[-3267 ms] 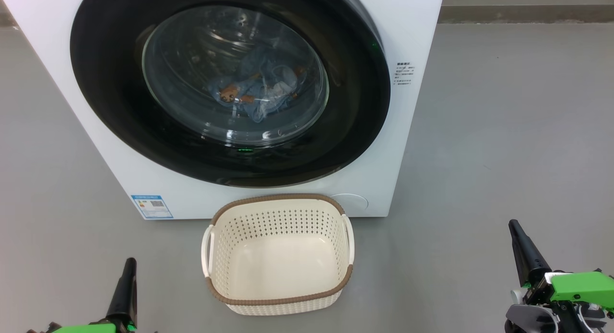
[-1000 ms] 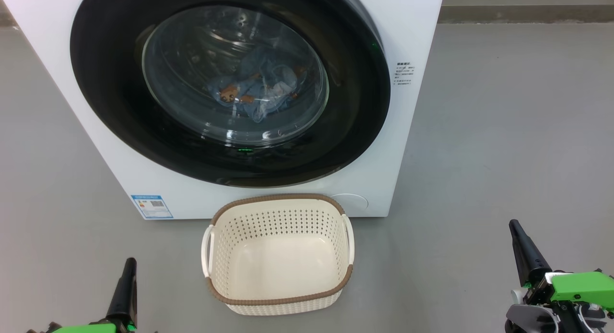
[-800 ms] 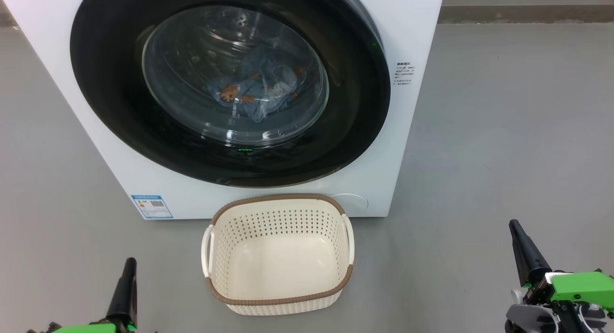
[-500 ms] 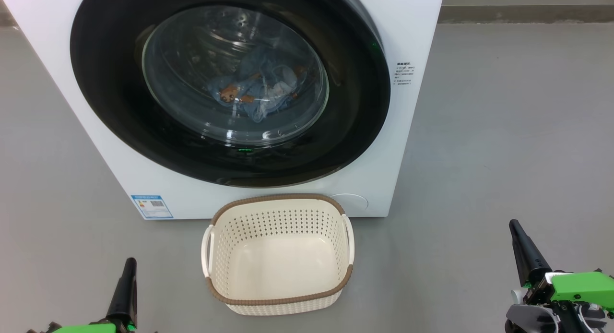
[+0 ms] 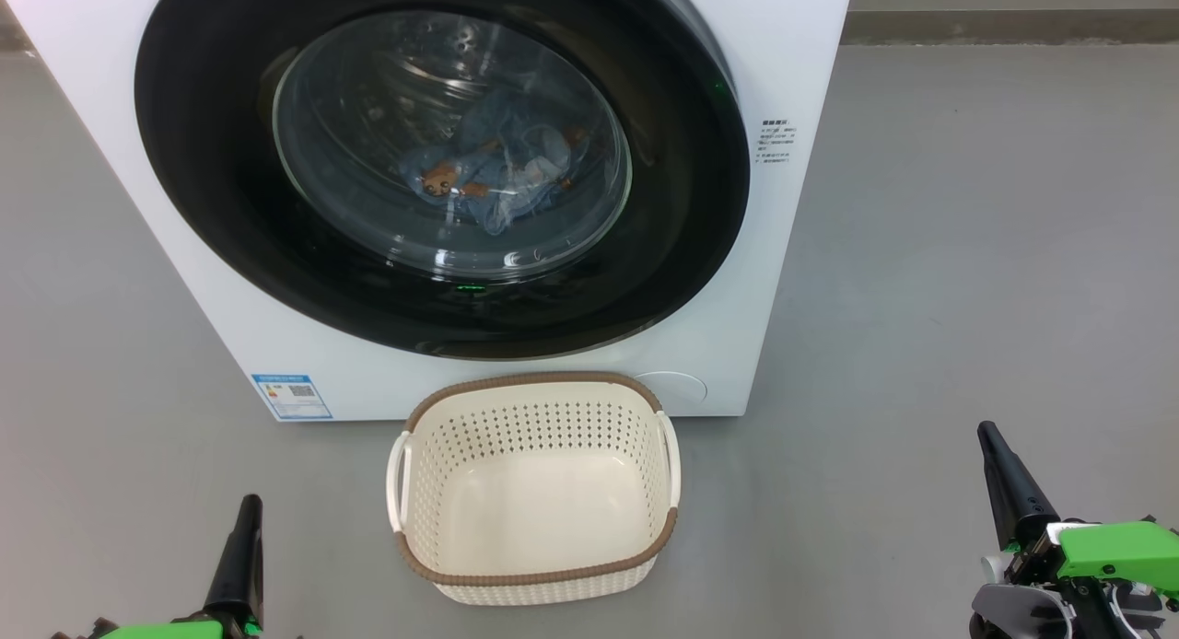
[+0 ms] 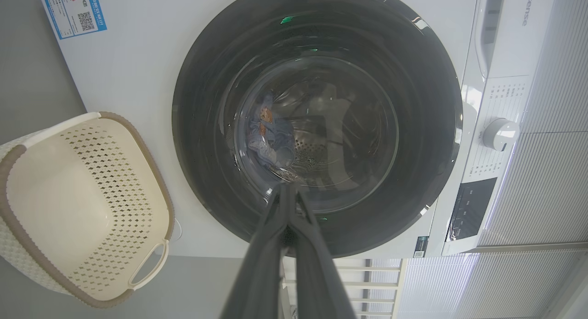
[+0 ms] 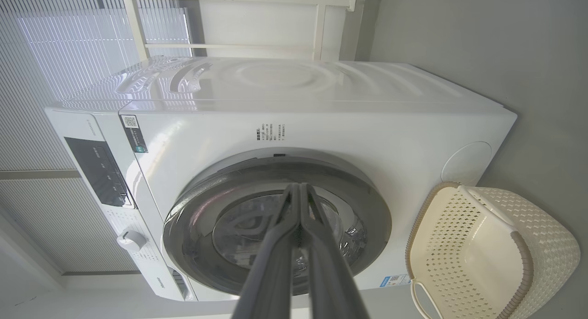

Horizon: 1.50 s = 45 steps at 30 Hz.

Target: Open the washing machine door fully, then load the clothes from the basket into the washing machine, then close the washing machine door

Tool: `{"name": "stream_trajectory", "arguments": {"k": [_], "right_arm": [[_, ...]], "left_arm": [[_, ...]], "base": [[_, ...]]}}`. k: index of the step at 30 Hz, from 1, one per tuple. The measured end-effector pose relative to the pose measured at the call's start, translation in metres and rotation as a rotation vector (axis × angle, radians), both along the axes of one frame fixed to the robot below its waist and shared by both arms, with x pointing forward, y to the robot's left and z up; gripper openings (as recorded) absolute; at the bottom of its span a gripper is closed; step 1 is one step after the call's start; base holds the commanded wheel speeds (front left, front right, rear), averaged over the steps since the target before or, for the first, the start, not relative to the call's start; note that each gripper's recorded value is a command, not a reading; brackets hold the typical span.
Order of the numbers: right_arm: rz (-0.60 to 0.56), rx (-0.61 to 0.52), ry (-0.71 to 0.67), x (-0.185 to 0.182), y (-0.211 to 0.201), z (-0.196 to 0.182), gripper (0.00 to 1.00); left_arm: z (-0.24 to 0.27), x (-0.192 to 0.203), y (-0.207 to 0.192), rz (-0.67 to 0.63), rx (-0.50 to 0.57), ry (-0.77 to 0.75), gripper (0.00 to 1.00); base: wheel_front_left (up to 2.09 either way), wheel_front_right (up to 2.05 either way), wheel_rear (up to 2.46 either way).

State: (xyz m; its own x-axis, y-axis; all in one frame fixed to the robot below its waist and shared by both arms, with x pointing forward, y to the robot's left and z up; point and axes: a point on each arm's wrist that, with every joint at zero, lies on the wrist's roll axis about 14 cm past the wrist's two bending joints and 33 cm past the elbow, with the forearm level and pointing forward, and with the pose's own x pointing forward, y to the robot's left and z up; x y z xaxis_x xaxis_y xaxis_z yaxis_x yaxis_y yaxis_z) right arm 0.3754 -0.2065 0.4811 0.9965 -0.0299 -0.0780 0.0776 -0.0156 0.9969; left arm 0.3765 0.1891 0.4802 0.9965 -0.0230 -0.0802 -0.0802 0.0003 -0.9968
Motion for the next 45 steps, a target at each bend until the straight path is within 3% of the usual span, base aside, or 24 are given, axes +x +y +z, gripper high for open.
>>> {"name": "stream_trajectory", "arguments": {"k": [45], "right_arm": [[0.003,0.001,0.000,0.0000,0.0004,0.0000,0.00]], "left_arm": [[0.0000,0.0000,0.0000,0.000,0.000,0.000,0.00]], "base": [[0.00,0.00,0.00]]}}
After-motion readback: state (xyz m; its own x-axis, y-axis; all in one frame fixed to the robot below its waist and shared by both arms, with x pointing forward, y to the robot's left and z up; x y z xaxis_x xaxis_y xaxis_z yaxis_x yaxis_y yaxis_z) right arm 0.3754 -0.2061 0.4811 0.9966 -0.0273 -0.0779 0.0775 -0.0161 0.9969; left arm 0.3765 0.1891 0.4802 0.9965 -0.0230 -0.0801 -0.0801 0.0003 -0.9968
